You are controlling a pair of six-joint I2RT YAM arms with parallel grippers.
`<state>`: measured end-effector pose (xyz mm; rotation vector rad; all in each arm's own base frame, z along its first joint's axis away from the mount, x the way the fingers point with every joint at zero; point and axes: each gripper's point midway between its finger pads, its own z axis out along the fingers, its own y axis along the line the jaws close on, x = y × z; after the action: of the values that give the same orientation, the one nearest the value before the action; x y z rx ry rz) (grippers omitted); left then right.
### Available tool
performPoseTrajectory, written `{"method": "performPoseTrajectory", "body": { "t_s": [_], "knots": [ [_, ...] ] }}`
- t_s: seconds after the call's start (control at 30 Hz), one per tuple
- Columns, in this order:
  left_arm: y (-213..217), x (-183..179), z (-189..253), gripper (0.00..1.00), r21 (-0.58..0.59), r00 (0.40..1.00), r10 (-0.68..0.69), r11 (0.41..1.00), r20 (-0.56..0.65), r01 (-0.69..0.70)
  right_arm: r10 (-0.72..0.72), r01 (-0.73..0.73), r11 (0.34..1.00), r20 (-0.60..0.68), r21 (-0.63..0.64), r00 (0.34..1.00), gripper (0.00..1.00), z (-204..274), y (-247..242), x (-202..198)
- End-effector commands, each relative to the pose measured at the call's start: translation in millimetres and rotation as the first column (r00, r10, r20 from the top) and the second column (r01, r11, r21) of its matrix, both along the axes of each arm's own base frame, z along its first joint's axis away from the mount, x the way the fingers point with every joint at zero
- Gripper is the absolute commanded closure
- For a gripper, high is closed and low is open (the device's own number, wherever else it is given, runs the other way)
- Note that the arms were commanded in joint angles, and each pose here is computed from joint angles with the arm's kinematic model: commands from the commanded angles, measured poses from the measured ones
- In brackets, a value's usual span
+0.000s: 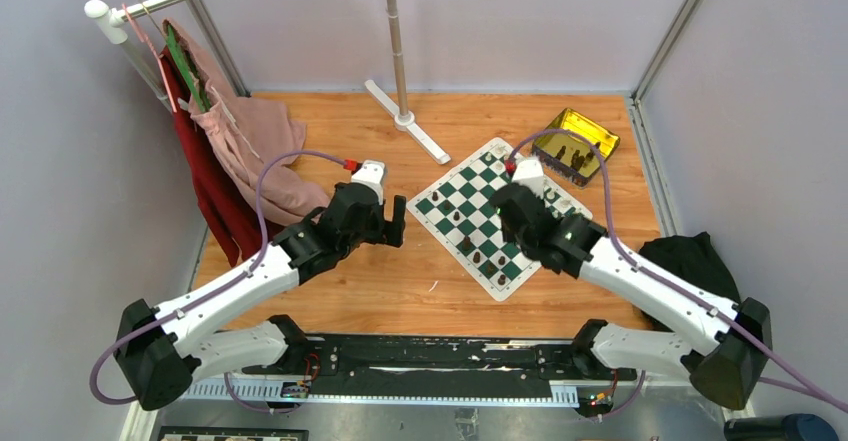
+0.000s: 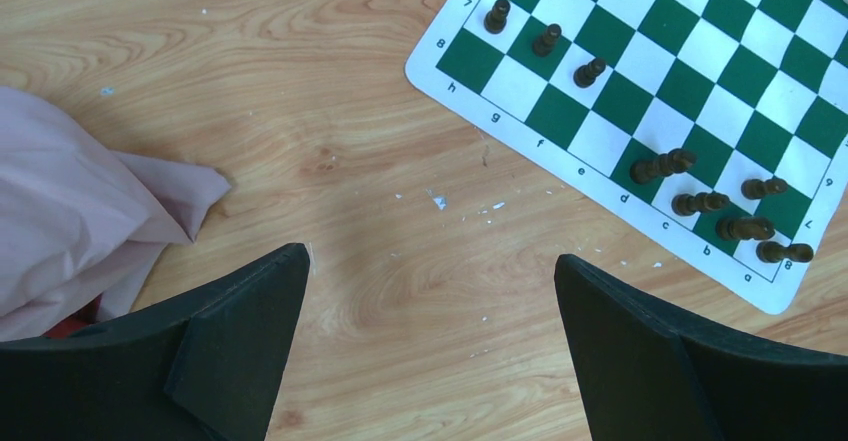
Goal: Set up the chess pieces on the board
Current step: Pick up the chess piece from the storage box.
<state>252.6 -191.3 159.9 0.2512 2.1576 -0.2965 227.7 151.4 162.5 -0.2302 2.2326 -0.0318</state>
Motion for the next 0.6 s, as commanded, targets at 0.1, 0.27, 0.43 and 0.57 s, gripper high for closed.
{"method": "performPoseTrajectory", "body": {
  "t_s": [0.1, 0.27, 0.43, 0.57],
  "knots": [
    [-3, 7, 22, 0.00, 0.002, 0.998, -0.013, 1.000, 0.058, 0.013, -0.199, 0.202, 0.978, 0.063, -0.057, 0.978, 0.57, 46, -56, 91],
    [-2, 20, 22, 0.00, 0.073, 0.997, 0.007, 0.997, 0.072, -0.012, -0.293, 0.293, 0.956, 0.052, -0.005, 0.955, 0.57, 47, -86, 160],
    [-6, 32, 21, 0.00, 0.094, 0.997, -0.006, 0.996, 0.079, -0.002, -0.360, 0.360, 0.933, 0.023, 0.026, 0.933, 0.57, 30, -113, 218],
    [-4, 48, 22, 0.00, 0.095, 0.997, -0.014, 0.995, 0.080, 0.006, -0.384, 0.384, 0.923, -0.005, 0.028, 0.923, 0.57, 12, -125, 257]
  ]
}}
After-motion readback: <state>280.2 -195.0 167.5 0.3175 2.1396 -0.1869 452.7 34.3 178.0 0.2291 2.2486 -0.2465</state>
